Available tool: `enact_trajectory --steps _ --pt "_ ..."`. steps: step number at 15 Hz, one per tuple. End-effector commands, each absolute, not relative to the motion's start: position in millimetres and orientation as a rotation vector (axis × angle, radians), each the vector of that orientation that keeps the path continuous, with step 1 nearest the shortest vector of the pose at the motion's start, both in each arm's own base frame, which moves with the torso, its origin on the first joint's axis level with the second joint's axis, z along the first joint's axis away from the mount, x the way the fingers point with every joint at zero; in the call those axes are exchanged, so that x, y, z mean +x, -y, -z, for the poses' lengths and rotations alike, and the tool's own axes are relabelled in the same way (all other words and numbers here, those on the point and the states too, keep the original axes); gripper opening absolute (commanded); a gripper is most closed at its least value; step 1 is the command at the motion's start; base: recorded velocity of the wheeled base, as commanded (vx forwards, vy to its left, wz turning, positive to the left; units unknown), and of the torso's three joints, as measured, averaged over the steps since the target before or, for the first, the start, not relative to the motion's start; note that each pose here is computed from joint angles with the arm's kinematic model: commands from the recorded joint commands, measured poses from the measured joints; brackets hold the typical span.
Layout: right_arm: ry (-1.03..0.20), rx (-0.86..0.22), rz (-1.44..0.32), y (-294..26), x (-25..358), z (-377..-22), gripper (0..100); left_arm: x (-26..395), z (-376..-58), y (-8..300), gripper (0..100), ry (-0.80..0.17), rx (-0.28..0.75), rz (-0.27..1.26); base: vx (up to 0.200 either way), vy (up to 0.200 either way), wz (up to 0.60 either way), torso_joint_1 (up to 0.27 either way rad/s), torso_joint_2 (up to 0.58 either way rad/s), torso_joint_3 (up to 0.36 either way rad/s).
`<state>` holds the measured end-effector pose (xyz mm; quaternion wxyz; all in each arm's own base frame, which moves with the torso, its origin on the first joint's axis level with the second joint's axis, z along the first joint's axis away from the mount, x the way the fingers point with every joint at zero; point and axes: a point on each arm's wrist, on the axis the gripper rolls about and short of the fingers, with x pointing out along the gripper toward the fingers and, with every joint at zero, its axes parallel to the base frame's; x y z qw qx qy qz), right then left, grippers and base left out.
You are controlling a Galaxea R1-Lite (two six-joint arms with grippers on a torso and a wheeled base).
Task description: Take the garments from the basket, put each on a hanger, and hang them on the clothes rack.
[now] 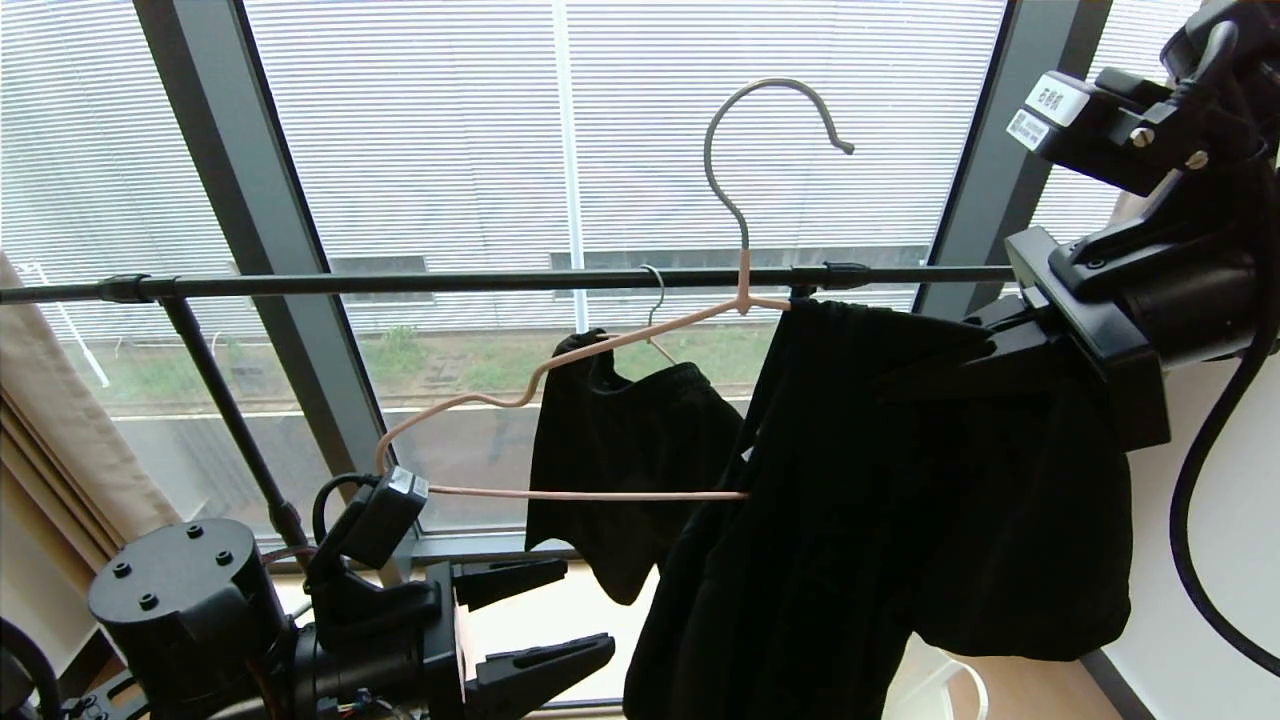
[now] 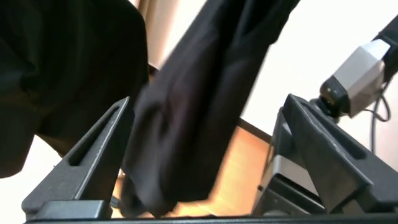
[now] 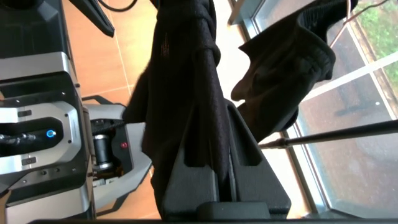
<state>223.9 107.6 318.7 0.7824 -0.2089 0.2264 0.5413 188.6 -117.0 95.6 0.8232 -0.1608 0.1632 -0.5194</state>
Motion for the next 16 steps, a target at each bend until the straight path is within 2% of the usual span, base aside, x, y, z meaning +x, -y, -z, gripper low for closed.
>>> enact_trajectory --steps 1,5,9,12,16 --pt "-0.494 -0.442 -1.135 -99.7 226.8 -319.0 0 188.4 -96.5 116.0 100 -0.356 -0.363 1.092 0.000 0.000 0.00 0.000 0.00 0.000" --pt "-0.517 -0.432 -1.122 -96.5 231.4 -314.5 0 177.9 -112.1 111.5 100 -0.283 -0.353 1.114 0.000 0.000 0.00 0.000 0.00 0.000" --pt "-0.530 -0.438 -1.157 -106.1 233.7 -309.3 0 167.8 -106.9 120.4 100 -0.324 -0.342 1.168 0.000 0.000 0.00 0.000 0.00 0.000" --pt "-0.510 -0.444 -1.161 -108.6 234.7 -310.2 0 164.0 -102.8 128.2 100 -0.313 -0.280 1.213 0.000 0.000 0.00 0.000 0.00 0.000" --pt "-0.522 -0.442 -1.160 -109.5 237.9 -307.4 0 160.0 -103.0 126.5 100 -0.303 -0.260 1.220 0.000 0.000 0.00 0.000 0.00 0.000"
